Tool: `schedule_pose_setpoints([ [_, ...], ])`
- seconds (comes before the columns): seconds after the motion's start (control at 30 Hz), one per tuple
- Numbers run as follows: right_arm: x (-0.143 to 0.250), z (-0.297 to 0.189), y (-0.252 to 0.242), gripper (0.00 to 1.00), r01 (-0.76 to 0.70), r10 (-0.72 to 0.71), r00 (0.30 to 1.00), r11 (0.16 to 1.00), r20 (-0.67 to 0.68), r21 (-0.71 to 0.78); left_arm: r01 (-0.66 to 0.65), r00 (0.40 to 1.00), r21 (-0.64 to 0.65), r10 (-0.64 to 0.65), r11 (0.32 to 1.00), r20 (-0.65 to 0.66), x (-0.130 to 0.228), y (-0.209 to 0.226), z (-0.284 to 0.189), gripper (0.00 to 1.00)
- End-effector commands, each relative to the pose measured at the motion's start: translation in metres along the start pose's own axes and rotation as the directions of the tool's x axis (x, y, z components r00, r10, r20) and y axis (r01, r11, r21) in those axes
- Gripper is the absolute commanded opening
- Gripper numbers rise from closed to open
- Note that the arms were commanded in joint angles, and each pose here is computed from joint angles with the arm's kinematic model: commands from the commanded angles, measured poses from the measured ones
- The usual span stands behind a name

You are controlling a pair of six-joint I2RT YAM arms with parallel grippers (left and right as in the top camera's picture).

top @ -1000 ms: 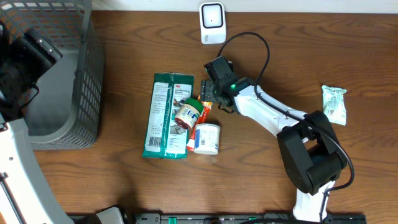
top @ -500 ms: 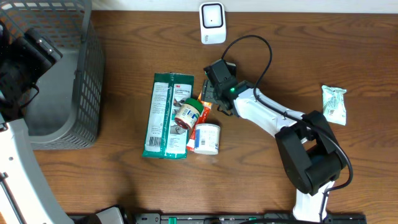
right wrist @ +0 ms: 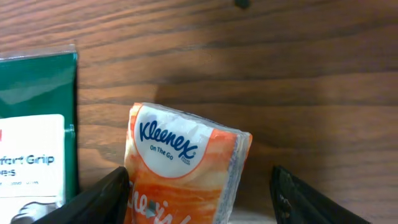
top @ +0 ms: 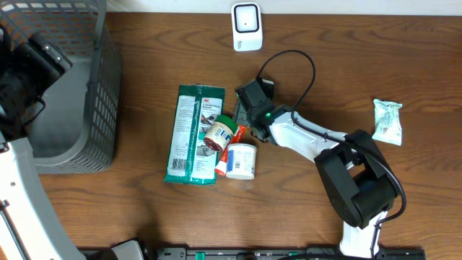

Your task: Scan the item barcode

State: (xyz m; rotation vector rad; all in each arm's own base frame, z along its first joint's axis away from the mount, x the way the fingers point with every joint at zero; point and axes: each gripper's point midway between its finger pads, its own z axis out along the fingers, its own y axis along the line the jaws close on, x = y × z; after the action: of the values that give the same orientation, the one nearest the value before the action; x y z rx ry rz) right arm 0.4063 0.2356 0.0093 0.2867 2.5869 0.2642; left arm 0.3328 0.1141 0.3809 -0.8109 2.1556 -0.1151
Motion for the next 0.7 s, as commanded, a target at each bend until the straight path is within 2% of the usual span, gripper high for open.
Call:
schedule_pose_setpoints([
  [0.0, -0.009, -0.004, -0.031, 0.67, -0.004, 0.001, 1.0, 0.995, 0.023, 0.101, 0.012, 1.0, -0.005, -0.012, 1.0, 0.001, -0.001, 0.002, 0.0, 0.88],
  [0.23, -0.023, -0.03, -0.058, 0.68, 0.01, -0.007, 1.0, 0.991, -0.023, 0.13, 0.012, 1.0, -0.005, -0.012, 1.0, 0.001, -0.001, 0.002, 0.0, 0.88],
  [0.47, -0.003, -0.041, -0.078, 0.72, 0.045, -0.021, 0.985, 0.99, -0.169, 0.135, 0.012, 1.0, -0.005, -0.012, 1.0, 0.001, -0.001, 0.002, 0.0, 0.88],
  [0.67, -0.01, -0.047, -0.074, 0.77, 0.052, -0.043, 0.979, 0.998, -0.201, 0.041, 0.012, 1.0, -0.005, -0.012, 1.0, 0.001, -0.001, 0.002, 0.0, 0.88],
])
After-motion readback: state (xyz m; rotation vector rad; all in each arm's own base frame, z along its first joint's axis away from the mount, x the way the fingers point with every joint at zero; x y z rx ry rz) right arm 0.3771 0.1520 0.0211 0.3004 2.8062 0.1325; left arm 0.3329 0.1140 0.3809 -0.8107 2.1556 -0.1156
